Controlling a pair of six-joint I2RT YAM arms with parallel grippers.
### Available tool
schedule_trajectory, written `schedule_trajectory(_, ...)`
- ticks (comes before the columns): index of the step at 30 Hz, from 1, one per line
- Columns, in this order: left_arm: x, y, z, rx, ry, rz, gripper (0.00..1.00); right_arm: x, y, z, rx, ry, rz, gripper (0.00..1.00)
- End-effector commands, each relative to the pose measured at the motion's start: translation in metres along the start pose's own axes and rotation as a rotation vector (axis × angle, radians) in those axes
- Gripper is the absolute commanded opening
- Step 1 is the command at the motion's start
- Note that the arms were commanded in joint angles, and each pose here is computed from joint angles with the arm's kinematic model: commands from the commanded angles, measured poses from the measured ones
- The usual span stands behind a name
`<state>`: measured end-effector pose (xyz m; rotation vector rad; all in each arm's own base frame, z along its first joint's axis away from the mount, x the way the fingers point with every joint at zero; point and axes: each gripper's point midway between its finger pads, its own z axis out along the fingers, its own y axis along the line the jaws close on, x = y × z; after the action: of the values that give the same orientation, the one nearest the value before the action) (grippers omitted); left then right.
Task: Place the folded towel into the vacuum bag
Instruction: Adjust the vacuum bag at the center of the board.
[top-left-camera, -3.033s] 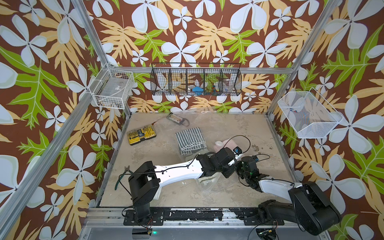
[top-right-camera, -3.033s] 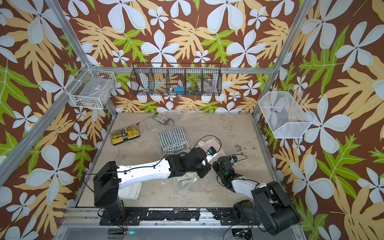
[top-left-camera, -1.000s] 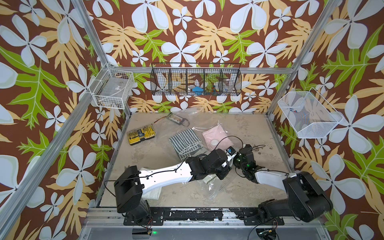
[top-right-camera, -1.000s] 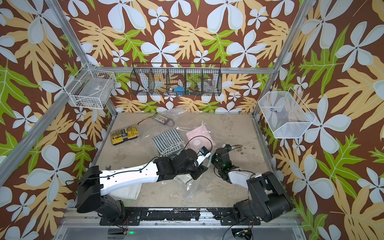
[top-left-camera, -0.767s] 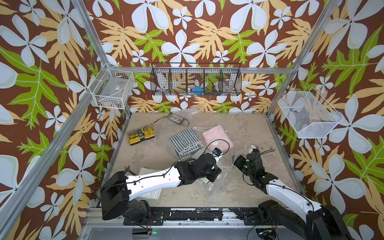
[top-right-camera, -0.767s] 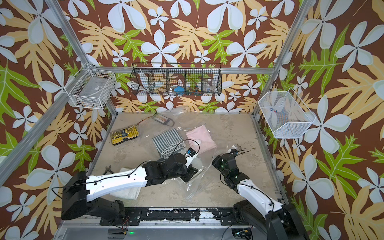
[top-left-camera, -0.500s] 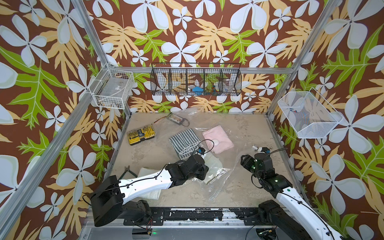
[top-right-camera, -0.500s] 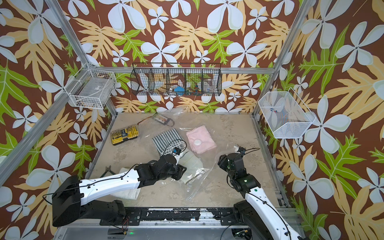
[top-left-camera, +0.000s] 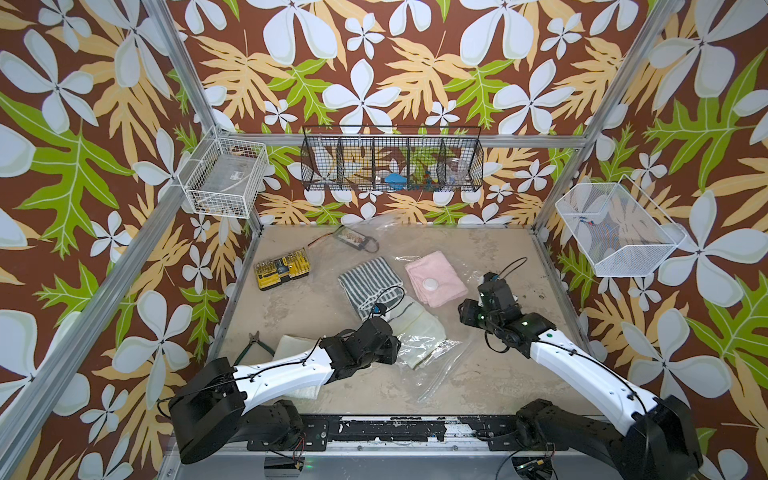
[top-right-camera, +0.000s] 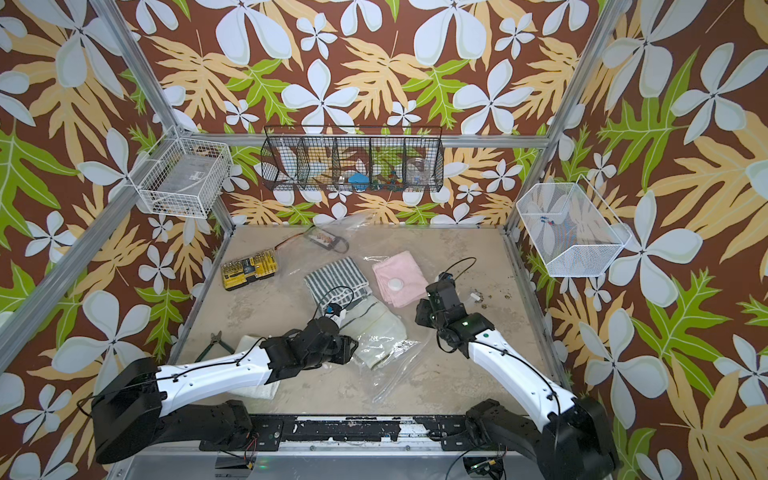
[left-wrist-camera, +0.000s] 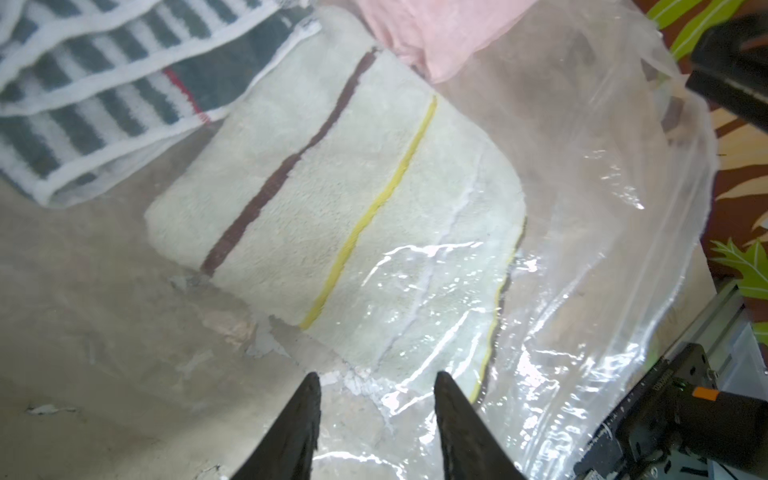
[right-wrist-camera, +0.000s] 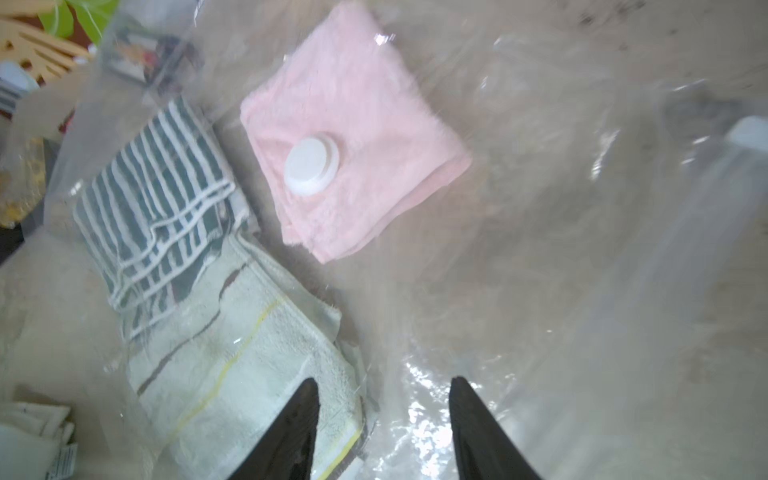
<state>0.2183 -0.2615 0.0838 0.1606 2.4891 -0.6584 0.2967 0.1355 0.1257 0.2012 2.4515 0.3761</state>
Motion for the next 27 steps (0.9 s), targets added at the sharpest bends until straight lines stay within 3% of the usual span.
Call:
schedule_trajectory(1,-0.001,0.001,0.006,0.047,0.002,-0.086,0.47,0.011,0.026,0.019,-0.085,0.038,-0.03,0.52)
schedule_trajectory(8,-0.019,0.014,0.029,0.024,-0.016,-0.114,0.47,0.063,0.035,0.067,-0.083,0.205,-0.093,0.5)
schedule_trajectory(16,-0.06,0.029,0.034,-0.012,-0.072,-0.104,0.47,0.117,0.076,0.072,-0.166,0.316,-0.094,0.49)
schedule_trajectory(21,-0.076,0.047,0.013,-0.058,-0.11,-0.112,0.47,0.105,0.077,0.068,-0.13,0.281,-0.103,0.5)
schedule_trajectory(25,-0.09,0.05,-0.018,-0.093,-0.164,-0.091,0.47,0.07,0.082,0.045,-0.046,0.175,-0.206,0.53)
schedule_trajectory(27,-0.1,0.049,-0.034,-0.113,-0.194,-0.072,0.47,0.059,0.1,0.031,-0.068,0.155,-0.25,0.54)
